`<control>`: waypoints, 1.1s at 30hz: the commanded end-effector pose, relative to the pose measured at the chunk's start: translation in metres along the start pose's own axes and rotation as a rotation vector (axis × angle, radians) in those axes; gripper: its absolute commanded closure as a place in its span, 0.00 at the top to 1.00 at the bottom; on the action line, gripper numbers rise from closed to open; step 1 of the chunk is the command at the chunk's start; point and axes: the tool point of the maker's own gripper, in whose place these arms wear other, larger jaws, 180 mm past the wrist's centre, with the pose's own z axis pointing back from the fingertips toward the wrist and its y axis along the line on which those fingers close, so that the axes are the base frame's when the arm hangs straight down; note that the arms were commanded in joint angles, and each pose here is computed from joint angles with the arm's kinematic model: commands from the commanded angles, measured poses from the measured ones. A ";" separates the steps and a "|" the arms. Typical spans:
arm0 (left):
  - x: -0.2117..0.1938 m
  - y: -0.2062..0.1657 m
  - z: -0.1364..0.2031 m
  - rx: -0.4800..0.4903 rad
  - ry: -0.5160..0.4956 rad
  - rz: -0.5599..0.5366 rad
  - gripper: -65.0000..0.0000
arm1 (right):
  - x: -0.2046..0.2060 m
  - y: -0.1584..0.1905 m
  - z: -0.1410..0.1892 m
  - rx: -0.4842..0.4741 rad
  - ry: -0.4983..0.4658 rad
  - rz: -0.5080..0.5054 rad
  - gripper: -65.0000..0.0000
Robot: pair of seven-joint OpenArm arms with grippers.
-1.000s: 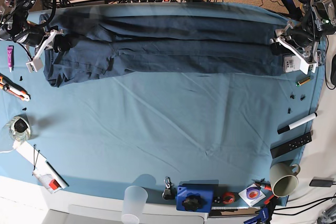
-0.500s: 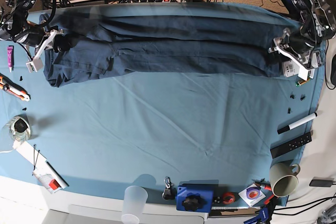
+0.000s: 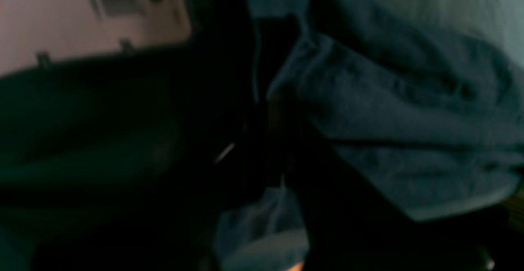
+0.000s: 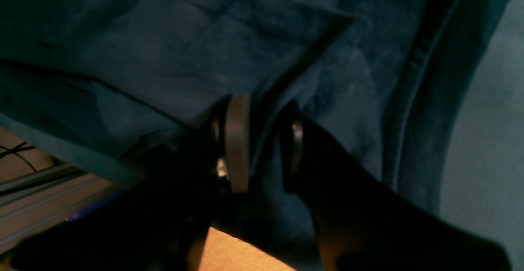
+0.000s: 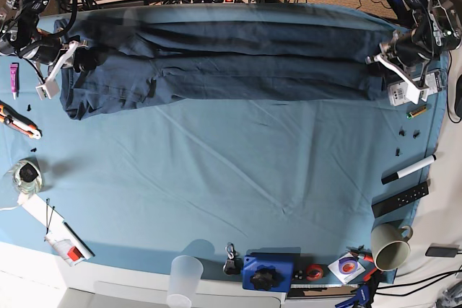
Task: Fold the T-shirt properly
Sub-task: 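Release the strip with the left gripper and regrasp its end, then carry the strip end with the left gripper toward the right gripper, folding it in half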
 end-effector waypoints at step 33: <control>-0.015 -0.299 0.031 -0.672 -0.245 -0.520 0.00 | 0.018 -0.003 0.009 -0.014 -0.056 0.029 0.20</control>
